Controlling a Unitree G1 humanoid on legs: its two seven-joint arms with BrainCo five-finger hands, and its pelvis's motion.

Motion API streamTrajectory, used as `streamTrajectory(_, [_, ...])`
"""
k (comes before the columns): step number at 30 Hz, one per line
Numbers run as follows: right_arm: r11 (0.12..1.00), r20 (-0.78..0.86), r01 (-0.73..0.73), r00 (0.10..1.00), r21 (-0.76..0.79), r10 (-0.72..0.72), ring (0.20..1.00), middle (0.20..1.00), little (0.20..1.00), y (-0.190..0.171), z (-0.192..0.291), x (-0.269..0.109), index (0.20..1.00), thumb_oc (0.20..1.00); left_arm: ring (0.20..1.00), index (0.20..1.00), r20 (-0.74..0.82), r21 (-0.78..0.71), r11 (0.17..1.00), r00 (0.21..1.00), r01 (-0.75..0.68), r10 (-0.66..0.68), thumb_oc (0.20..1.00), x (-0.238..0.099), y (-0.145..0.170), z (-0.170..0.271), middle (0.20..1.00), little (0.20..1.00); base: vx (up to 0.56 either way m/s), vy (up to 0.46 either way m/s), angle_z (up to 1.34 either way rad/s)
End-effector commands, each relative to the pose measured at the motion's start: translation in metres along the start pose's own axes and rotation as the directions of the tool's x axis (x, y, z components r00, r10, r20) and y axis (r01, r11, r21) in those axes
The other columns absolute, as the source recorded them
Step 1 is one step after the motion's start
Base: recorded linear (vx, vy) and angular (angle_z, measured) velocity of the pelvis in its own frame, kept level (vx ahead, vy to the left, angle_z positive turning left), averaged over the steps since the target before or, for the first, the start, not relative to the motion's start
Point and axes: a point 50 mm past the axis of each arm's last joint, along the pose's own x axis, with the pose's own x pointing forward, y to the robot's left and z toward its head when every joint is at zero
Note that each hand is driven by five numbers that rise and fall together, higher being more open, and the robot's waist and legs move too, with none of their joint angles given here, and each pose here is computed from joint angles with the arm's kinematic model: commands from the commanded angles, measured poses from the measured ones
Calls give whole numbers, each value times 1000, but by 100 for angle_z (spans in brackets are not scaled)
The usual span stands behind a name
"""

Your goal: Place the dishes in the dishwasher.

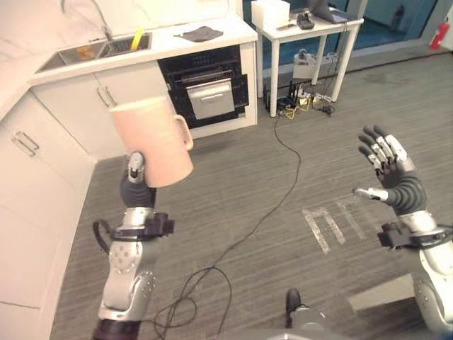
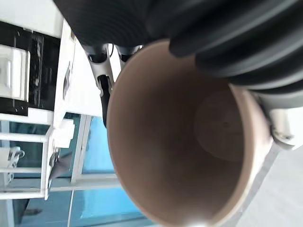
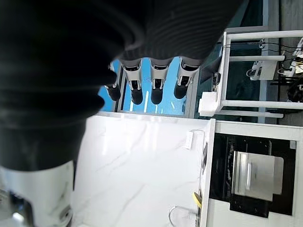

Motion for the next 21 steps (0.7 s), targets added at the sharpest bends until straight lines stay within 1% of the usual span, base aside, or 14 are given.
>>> streamTrajectory(1, [1000, 172, -9, 985, 5, 8, 1000, 1000, 1000, -1, 30, 6, 1000, 1000, 200, 200, 191, 66, 998, 981, 23, -35, 200, 14, 4, 39, 200, 200, 545, -547, -34])
streamTrajectory(2, [999, 167, -28, 986, 30, 23, 1000, 1000, 1000, -1, 30, 5, 1000, 1000, 200, 200, 187, 76, 997, 982, 11, -25, 200, 12, 5, 37, 200, 200, 621, -634, -67])
streamTrajectory(4, [998, 159, -57, 986, 10, 54, 1000, 1000, 1000, 2, 29, 5, 1000, 1000, 200, 200, 180, 57, 998, 984, 4, -14, 200, 9, 5, 33, 200, 200, 464, -458, -93])
streamTrajectory(7, [1000, 158, -17, 987, 2, 17, 1000, 1000, 1000, -1, 27, 10, 1000, 1000, 200, 200, 171, 28, 998, 984, 49, -53, 200, 10, 4, 30, 200, 200, 313, -155, -55])
streamTrajectory(10, [1000, 148, -17, 989, 1, 17, 1000, 1000, 1000, 2, 24, 13, 1000, 1000, 200, 200, 166, 9, 999, 985, 35, -36, 200, 10, 8, 31, 200, 200, 479, 196, -21])
streamTrajectory(13, [999, 126, -22, 992, -37, 27, 1000, 1000, 1000, 6, 19, 10, 1000, 1000, 200, 200, 172, 15, 1000, 985, 4, -6, 200, 10, 10, 27, 200, 200, 394, 276, -73])
streamTrajectory(18, [999, 123, -11, 992, -33, 15, 1000, 1000, 1000, -12, 23, 4, 1000, 1000, 200, 200, 172, 9, 1000, 985, -4, 2, 200, 6, 17, 24, 200, 200, 337, 297, -31])
streamTrajectory(21, [1000, 122, -12, 992, -25, 15, 1000, 1000, 1000, -13, 23, 2, 1000, 1000, 200, 200, 181, 9, 1000, 983, -21, 19, 200, 10, 19, 25, 200, 200, 300, 384, 16])
